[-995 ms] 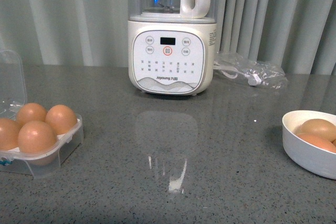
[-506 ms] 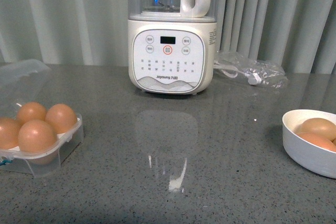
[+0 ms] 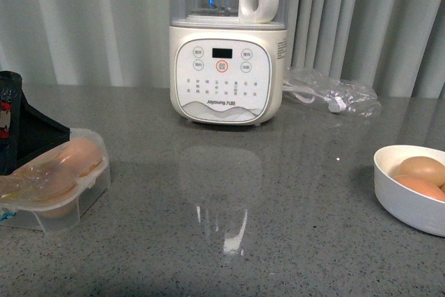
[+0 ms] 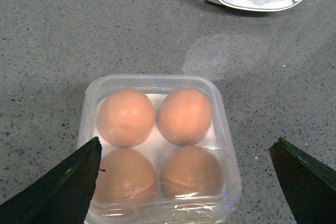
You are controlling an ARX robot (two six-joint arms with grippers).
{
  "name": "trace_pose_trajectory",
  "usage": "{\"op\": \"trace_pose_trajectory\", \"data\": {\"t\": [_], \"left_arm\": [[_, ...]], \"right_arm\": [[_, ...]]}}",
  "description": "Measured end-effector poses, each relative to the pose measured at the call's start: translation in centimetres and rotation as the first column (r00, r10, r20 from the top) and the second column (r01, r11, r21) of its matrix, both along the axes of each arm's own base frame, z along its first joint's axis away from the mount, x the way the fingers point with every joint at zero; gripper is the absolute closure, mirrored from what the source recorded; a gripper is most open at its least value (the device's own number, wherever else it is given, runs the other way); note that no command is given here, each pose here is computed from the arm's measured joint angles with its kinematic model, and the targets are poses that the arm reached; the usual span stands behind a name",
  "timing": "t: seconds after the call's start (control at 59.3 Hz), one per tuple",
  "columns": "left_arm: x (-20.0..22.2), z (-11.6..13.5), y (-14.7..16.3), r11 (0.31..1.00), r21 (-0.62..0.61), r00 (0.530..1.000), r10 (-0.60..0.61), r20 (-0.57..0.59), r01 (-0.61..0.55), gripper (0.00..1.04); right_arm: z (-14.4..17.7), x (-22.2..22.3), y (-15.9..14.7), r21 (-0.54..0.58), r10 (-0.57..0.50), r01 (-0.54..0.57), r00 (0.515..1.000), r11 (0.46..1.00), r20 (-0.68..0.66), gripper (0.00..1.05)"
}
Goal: Put egg into box
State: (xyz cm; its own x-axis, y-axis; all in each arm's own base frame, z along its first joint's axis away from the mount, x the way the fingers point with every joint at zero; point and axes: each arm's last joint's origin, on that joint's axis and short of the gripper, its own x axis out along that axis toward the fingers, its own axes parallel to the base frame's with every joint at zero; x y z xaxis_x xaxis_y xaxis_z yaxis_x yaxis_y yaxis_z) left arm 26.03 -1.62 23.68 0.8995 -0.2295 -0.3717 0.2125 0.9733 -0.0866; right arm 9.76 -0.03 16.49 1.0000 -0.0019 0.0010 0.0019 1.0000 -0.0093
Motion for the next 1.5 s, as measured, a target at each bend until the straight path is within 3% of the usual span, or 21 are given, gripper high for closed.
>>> {"op": "trace_pose_trajectory", "data": {"t": [0.27,0.438,0.624,0.944,1.029,1.113,1.197,1.45,1.501], "left_arm": [[-0.8,0.9,0.5,0.999,0.045,1.000,0.018,0.006,-0.018,0.07],[-2.6,4.2,1.5,0.994,0.078,0.994,0.066,0.081,-0.073,0.07],[-7.8,6.9,3.7,0.984,0.170,0.990,0.019,0.138,-0.042,0.07],[-11.6,6.1,6.2,0.971,0.230,0.990,0.037,0.136,-0.068,0.08],[-12.0,4.5,6.3,0.961,0.170,0.939,0.158,0.306,-0.218,0.23],[-12.6,3.0,5.6,0.965,0.088,0.902,0.195,0.385,-0.246,0.38],[-13.2,1.3,4.6,0.970,0.035,0.894,0.206,0.398,-0.239,0.57],[-13.8,-2.0,3.3,0.971,0.008,0.902,0.218,0.372,-0.238,1.00],[-14.0,-2.3,3.2,0.971,0.005,0.901,0.220,0.375,-0.239,1.01]], "right_arm": [[0.0,0.0,0.0,0.000,0.000,0.000,1.000,1.000,0.000,0.07],[0.0,0.0,0.0,0.000,0.000,0.000,1.000,1.000,0.000,0.07],[0.0,0.0,0.0,0.000,0.000,0.000,1.000,1.000,0.000,0.07],[0.0,0.0,0.0,0.000,0.000,0.000,1.000,1.000,0.000,0.07],[0.0,0.0,0.0,0.000,0.000,0.000,1.000,1.000,0.000,0.07],[0.0,0.0,0.0,0.000,0.000,0.000,1.000,1.000,0.000,0.07],[0.0,0.0,0.0,0.000,0.000,0.000,1.000,1.000,0.000,0.07],[0.0,0.0,0.0,0.000,0.000,0.000,1.000,1.000,0.000,0.07],[0.0,0.0,0.0,0.000,0.000,0.000,1.000,1.000,0.000,0.07]]}}
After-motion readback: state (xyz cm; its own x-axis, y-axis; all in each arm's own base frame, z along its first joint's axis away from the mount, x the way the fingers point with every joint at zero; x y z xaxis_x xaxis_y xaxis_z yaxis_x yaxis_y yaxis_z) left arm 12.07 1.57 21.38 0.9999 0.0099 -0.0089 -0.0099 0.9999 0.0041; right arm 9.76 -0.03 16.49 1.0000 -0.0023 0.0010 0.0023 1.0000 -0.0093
